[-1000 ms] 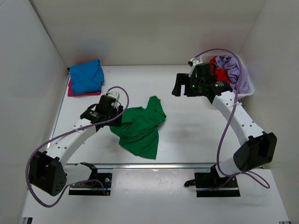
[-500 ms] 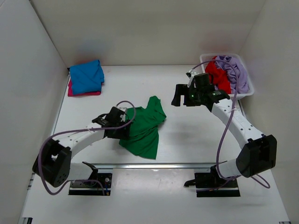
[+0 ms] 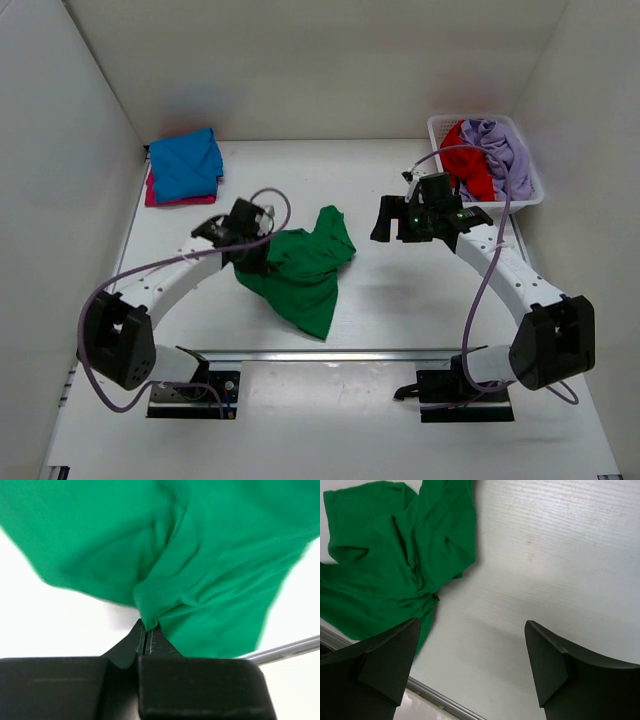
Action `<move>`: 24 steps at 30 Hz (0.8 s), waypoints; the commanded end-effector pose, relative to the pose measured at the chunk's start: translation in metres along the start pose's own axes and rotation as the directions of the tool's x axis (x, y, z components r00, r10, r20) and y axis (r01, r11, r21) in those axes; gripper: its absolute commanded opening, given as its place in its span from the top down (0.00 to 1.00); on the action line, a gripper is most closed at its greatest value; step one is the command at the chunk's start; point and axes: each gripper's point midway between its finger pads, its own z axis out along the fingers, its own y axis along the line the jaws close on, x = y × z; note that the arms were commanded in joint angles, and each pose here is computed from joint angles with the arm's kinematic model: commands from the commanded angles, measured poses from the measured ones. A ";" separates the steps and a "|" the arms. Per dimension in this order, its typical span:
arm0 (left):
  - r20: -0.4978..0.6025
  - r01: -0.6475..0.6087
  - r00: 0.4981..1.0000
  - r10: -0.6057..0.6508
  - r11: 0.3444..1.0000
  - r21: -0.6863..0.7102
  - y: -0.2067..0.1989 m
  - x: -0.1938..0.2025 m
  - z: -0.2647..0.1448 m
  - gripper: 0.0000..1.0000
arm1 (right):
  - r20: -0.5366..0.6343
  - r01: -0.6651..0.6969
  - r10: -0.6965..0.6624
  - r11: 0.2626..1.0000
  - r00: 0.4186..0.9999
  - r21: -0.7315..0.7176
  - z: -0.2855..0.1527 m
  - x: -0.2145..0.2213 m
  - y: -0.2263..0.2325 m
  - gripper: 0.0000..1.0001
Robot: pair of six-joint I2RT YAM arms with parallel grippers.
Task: Fold and stack the t-shirts
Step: Flatten out the tshirt
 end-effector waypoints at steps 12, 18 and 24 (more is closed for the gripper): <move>0.625 -0.046 0.781 -0.011 0.996 0.075 -0.059 -0.227 -0.284 1.00 | 0.172 0.129 -0.088 0.962 0.981 -0.241 0.018 0.002 0.060 0.22; 0.688 -0.044 0.725 -0.039 0.994 0.104 -0.060 -0.240 -0.312 1.00 | 0.339 0.349 -0.218 0.848 0.915 -0.399 0.022 0.003 0.128 0.24; 0.723 -0.055 0.688 -0.063 0.989 0.138 -0.064 -0.244 -0.333 1.00 | 0.269 0.360 -0.268 0.844 0.925 -0.397 0.066 0.019 0.146 0.33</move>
